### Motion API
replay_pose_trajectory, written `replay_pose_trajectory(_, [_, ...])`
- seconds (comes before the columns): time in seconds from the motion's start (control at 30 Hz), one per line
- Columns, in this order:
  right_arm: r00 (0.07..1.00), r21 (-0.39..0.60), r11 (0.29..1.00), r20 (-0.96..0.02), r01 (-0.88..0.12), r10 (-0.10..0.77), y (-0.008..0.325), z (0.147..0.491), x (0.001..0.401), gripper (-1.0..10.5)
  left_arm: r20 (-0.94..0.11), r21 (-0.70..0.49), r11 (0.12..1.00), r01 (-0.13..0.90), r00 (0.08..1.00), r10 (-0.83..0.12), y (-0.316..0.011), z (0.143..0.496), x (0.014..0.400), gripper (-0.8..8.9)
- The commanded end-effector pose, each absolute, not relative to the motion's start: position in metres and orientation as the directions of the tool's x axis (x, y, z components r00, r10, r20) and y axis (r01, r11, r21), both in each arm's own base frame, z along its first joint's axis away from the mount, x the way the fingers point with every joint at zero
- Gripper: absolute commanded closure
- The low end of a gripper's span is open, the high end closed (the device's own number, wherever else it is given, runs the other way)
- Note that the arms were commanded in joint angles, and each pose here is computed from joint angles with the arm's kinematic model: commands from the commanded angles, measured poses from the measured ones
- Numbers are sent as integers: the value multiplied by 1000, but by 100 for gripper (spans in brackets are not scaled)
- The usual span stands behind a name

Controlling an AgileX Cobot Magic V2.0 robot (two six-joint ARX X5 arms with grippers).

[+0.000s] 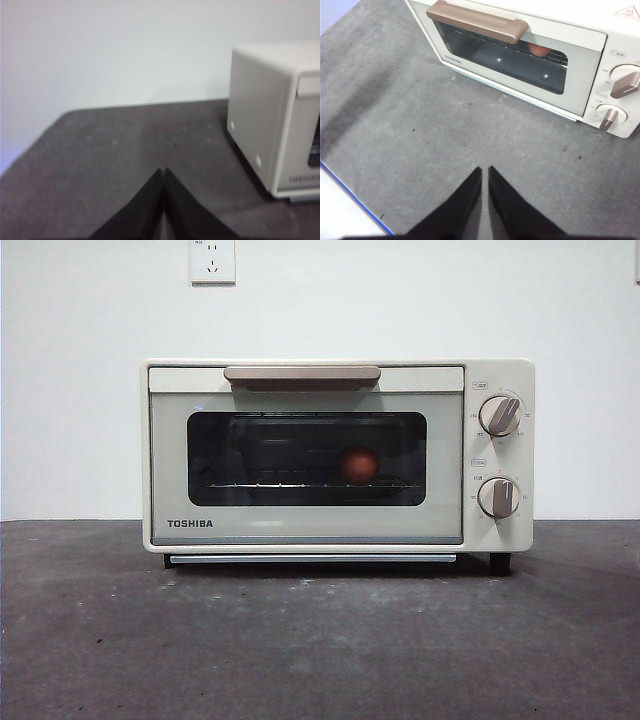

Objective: Eggoven

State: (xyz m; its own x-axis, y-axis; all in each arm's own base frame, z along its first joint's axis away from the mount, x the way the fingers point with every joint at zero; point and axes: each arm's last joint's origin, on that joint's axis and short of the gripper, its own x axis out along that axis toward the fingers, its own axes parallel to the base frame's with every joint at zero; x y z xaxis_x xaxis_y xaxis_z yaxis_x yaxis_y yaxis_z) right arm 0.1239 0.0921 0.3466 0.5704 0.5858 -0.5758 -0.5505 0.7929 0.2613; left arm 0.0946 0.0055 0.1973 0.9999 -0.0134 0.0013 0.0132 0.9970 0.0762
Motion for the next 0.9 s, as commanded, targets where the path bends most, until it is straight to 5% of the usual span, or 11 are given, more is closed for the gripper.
replay_pose_trajectory(0.03, [578,253,786,-559,-563,594,94,352,124,943,-16,64,998,8,1000,-7,6,186,95,806])
replay_pose_trajectory(0.43, [578,253,786,-559,-563,594,94,352,124,943,-214,23,1000,15,977,-10,6,148,94,806])
replay_pose_trajectory(0.9, [579,253,786,-559,-563,594,94,352,124,943,-210,-24,1000,8,978,-13,6,149,94,806])
